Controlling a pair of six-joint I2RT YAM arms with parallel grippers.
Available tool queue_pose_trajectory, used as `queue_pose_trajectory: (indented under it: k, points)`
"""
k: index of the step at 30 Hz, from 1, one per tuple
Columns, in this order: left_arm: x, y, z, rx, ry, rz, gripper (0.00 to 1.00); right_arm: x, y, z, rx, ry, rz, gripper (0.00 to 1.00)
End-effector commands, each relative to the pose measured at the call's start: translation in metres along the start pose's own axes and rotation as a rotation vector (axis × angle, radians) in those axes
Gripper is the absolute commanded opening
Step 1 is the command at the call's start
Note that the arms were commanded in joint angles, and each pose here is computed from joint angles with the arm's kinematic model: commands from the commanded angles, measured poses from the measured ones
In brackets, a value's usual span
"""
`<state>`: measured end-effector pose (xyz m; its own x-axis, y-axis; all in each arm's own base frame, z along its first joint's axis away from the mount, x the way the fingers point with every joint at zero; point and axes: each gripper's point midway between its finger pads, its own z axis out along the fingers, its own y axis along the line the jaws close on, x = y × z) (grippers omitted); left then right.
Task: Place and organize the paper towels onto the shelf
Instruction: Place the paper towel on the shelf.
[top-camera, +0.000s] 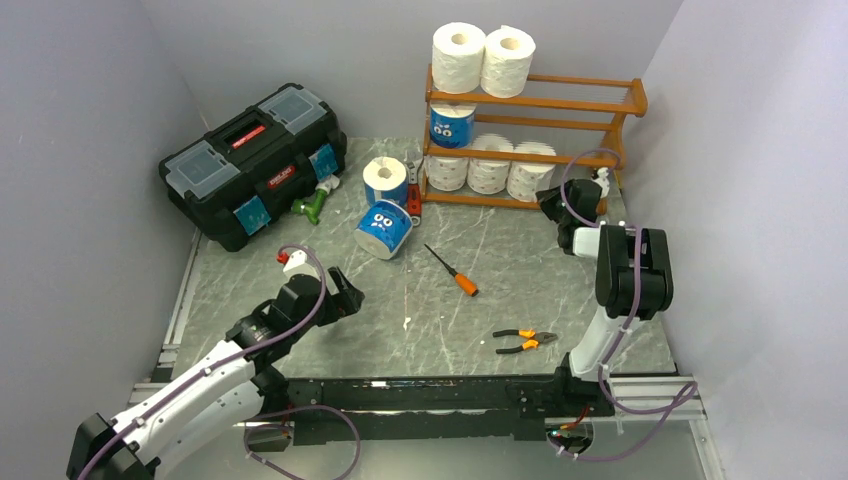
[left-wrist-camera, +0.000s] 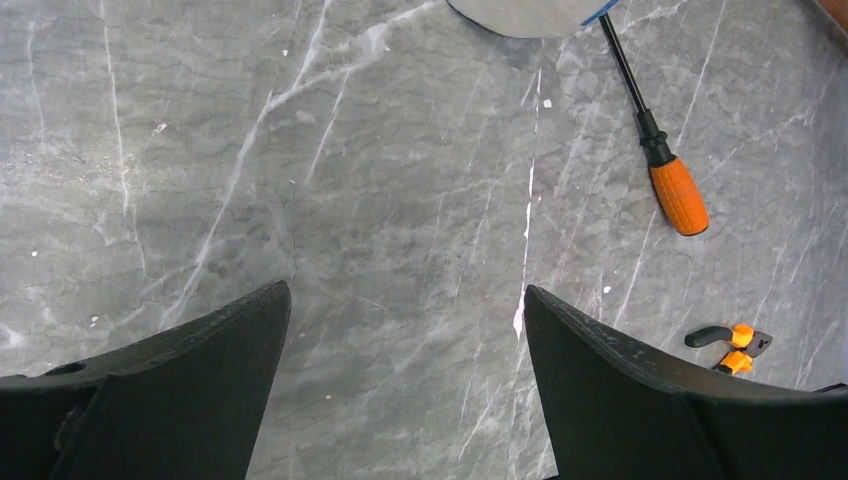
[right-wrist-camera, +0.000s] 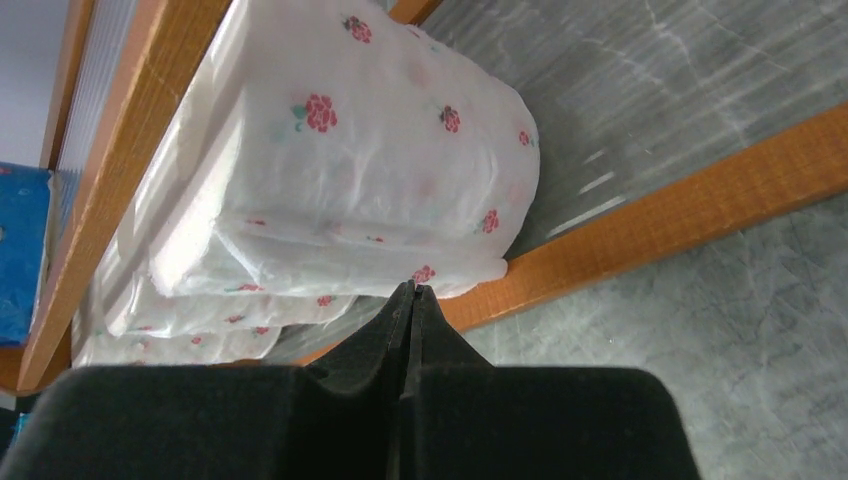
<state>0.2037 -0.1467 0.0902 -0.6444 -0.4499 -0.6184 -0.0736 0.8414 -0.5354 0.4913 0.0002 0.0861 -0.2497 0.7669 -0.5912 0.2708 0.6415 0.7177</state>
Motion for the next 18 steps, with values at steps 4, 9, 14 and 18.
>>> queue_pose_trajectory:
  k: [4,9,14,18]
  points:
    - [-0.009,-0.003,0.001,-0.008,-0.032,-0.020,0.93,-0.016,0.018,0.016,-0.075,-0.050,0.014,0.00]
    - [-0.009,-0.002,0.004,-0.019,-0.028,-0.018,0.93,-0.015,0.020,0.022,-0.094,-0.046,0.031,0.00]
    - [-0.009,-0.003,0.005,-0.027,-0.025,-0.016,0.93,-0.017,0.021,0.028,-0.094,-0.048,0.034,0.00]
    - [-0.010,-0.003,0.006,-0.030,-0.027,-0.013,0.93,-0.018,0.022,0.031,-0.093,-0.048,0.039,0.00]
